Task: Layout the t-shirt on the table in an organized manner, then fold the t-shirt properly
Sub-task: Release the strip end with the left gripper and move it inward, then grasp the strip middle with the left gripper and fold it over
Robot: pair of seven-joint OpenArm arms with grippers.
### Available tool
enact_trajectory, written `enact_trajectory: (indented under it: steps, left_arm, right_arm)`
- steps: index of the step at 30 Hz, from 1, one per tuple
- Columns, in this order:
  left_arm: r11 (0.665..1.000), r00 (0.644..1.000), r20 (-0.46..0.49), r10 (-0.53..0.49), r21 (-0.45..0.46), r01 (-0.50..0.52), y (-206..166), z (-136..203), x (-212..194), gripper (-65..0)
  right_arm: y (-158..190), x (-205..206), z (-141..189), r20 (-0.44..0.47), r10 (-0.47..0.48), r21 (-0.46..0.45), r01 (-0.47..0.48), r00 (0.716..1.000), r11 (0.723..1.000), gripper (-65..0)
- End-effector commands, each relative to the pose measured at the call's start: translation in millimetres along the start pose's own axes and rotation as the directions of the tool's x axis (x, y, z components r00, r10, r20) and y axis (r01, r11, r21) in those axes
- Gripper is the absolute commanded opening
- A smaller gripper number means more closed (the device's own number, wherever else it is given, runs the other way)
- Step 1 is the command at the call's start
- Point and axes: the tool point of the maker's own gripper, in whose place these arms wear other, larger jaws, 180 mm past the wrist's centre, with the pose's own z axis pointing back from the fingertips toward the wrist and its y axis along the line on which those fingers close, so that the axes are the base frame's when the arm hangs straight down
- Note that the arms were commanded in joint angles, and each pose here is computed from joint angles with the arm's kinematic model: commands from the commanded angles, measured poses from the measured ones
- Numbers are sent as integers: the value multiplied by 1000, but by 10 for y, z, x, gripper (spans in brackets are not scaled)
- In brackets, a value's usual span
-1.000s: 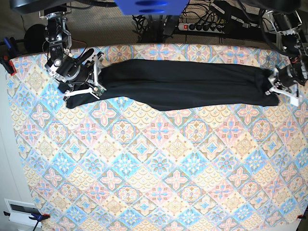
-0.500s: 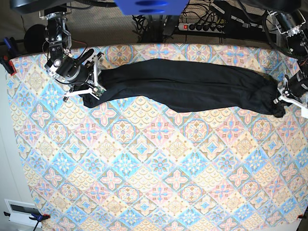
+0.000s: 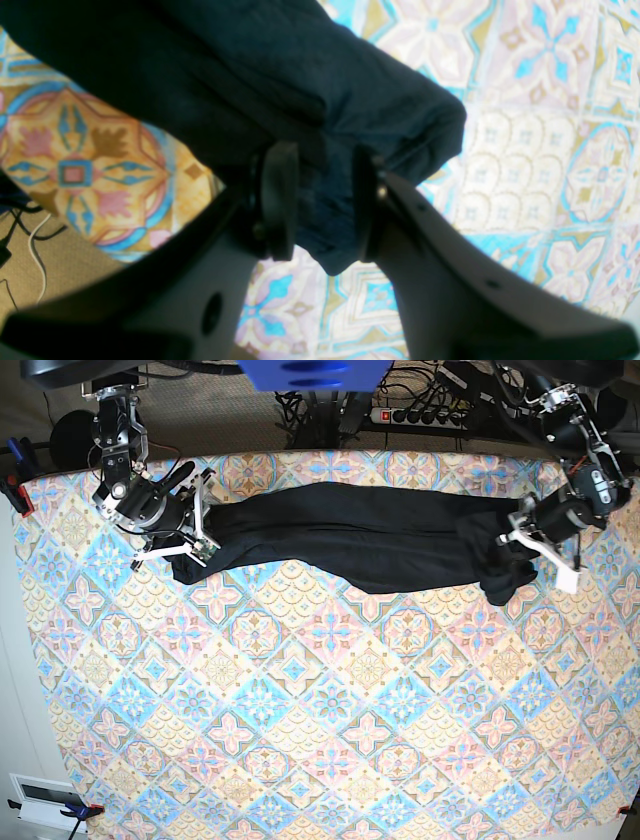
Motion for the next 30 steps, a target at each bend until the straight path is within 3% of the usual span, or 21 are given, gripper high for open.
enact_trajectory:
  steps: [1,13,20,22,26,30]
  left_arm:
    - [999,1000,25,-12,-30,13,-102,3,53,-650]
    - [996,989,-139,-57,-80,46,-570,-523,-526,-650]
    - [996,987,-132,-87,-41,83,-562,-597,-546,-648]
    - [995,987,-134,-91,-43,86,-560,-587,-542,-615]
    - [995,980,-177,-92,-61,83,-556,-538,-632,-489]
    - [982,976,-200,-84,-186,46,-716,-432,-654,-404]
  right_arm:
    - [-82,84,50,32,8,-23,-7,999,1000,-473]
    - [-183,34,86,25,-10,-50,11,1000,999,-473]
    - [-236,12,108,23,-20,-66,21,1000,998,-473]
    - [-231,7,108,22,-20,-65,21,1000,998,-473]
    - [-236,12,108,23,-20,-66,21,1000,998,-473]
    - [-228,16,105,23,-18,-63,19,1000,998,-473]
